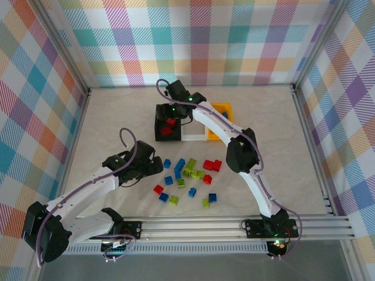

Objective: Sort the legos into containers by color

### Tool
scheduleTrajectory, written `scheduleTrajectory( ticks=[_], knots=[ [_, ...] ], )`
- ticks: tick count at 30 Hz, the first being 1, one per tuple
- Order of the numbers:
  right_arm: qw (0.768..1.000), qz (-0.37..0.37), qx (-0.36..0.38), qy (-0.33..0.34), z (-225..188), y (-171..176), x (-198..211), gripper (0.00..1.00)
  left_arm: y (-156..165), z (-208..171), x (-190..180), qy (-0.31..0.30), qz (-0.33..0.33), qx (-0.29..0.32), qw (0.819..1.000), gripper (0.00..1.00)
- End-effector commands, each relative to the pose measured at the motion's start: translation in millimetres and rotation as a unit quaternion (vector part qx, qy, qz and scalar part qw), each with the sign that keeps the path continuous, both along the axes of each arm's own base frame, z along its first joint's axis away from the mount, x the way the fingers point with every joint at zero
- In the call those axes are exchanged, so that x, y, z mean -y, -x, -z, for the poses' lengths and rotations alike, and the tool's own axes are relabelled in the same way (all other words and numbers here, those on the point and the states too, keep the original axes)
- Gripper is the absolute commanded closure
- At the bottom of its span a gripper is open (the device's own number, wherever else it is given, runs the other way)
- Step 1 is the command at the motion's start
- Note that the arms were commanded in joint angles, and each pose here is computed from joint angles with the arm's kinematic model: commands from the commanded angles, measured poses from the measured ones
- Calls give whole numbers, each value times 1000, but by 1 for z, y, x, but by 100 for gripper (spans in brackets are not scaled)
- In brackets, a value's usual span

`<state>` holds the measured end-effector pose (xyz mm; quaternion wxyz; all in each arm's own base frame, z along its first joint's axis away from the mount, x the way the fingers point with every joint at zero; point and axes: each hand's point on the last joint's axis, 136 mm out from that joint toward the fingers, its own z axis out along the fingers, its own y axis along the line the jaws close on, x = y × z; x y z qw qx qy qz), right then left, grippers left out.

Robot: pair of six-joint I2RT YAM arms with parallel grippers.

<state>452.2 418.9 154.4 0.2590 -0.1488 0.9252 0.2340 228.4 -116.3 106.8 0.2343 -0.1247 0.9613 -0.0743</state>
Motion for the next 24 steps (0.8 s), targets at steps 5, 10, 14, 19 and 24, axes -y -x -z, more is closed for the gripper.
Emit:
scheduleTrajectory(
  ticks=[5,10,14,19,24],
  knots=[
    [996,-7,50,-69,-68,45,30,33,0,8,18,30,33,-24,999,1],
    [996,-1,41,-75,-53,84,62,32,-14,17,35,38,47,-30,998,15],
    [996,10,41,-72,-48,104,84,31,-39,24,45,14,55,-30,998,21],
    [997,27,39,-68,-43,119,110,31,-61,47,54,-27,70,-55,996,29],
    [995,42,41,-76,-43,126,127,31,-71,60,62,-42,78,-62,994,34]
  ],
)
